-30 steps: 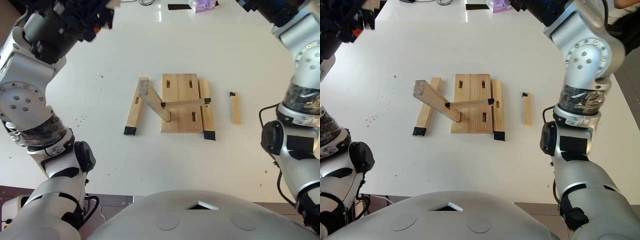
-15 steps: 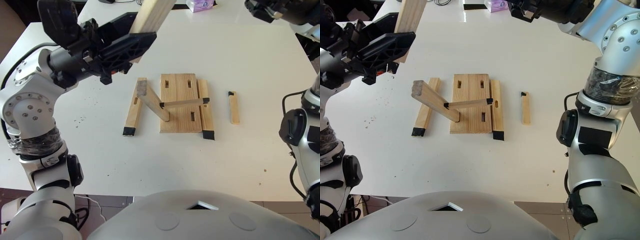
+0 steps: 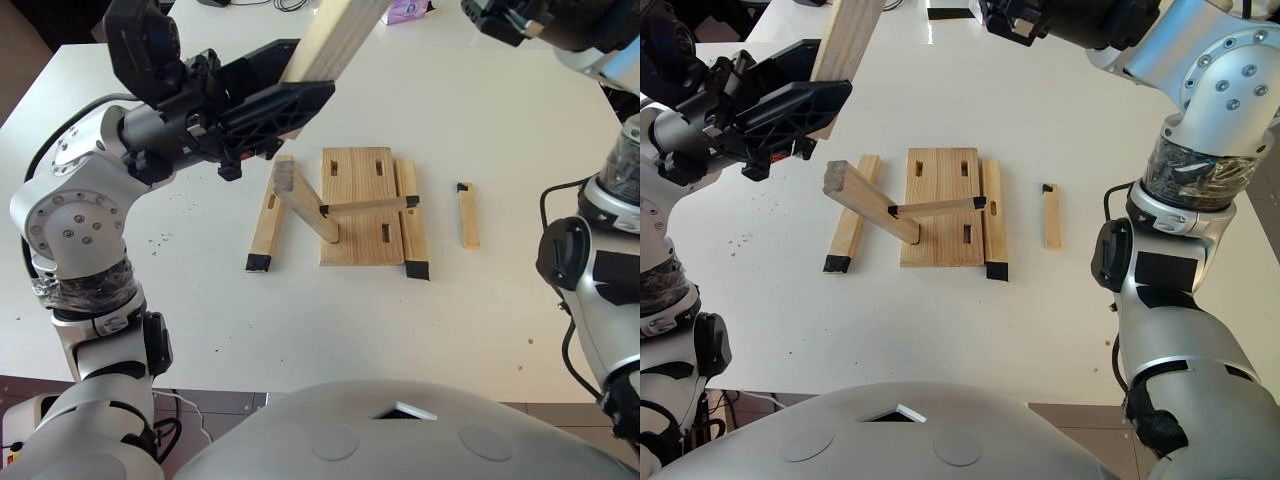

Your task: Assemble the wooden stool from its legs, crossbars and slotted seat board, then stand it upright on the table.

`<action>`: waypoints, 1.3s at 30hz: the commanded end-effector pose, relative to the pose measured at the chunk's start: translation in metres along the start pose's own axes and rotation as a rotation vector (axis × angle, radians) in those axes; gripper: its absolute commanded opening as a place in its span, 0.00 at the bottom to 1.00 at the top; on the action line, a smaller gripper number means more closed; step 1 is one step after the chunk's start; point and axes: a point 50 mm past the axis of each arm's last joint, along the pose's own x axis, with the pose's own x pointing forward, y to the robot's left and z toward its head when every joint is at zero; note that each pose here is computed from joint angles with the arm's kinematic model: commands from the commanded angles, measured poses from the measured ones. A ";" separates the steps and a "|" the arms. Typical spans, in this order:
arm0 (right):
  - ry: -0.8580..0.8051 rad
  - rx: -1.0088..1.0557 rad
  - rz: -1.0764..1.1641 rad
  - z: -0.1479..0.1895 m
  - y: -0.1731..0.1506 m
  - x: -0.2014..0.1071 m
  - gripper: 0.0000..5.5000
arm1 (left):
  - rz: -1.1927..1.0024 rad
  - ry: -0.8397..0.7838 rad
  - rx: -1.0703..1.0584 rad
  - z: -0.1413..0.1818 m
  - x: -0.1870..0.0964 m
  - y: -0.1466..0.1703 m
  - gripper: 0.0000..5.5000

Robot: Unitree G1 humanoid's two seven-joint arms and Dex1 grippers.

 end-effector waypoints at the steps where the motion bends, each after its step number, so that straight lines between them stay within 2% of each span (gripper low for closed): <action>1: 0.005 0.006 0.010 -0.004 0.002 0.001 0.49 | -0.011 -0.003 0.021 0.004 0.002 -0.001 0.37; 6: -0.023 0.023 0.029 -0.004 0.004 0.000 0.37 | -0.016 -0.010 0.020 0.004 0.002 0.000 0.37; 20: -0.058 0.017 -0.045 -0.009 0.000 -0.008 0.37 | 0.018 -0.010 0.000 0.003 0.002 0.007 0.37; 21: -0.060 0.015 -0.061 -0.010 -0.002 -0.010 0.37 | 0.017 -0.007 -0.009 0.003 0.001 0.008 0.44; 27: -0.071 -0.010 -0.153 -0.014 -0.009 -0.019 0.37 | 0.085 -0.008 0.000 0.004 -0.006 0.016 0.60; 30: -0.071 -0.074 -0.258 -0.009 -0.017 -0.033 0.37 | 0.143 -0.002 0.048 0.009 -0.013 0.021 0.60; 32: -0.025 -0.142 -0.350 -0.008 -0.023 -0.053 0.37 | 0.208 -0.023 0.069 0.013 -0.023 0.027 0.60; 35: 0.194 -0.256 -0.453 -0.026 -0.025 -0.096 0.37 | 0.370 -0.087 0.109 0.019 -0.040 0.038 0.60; 37: 0.328 -0.298 -0.471 -0.044 -0.024 -0.117 0.37 | 0.526 -0.223 0.118 0.021 -0.054 0.044 0.60; 39: 0.417 -0.322 -0.435 -0.060 -0.020 -0.124 0.37 | 0.693 -0.374 0.071 0.013 -0.064 0.050 0.60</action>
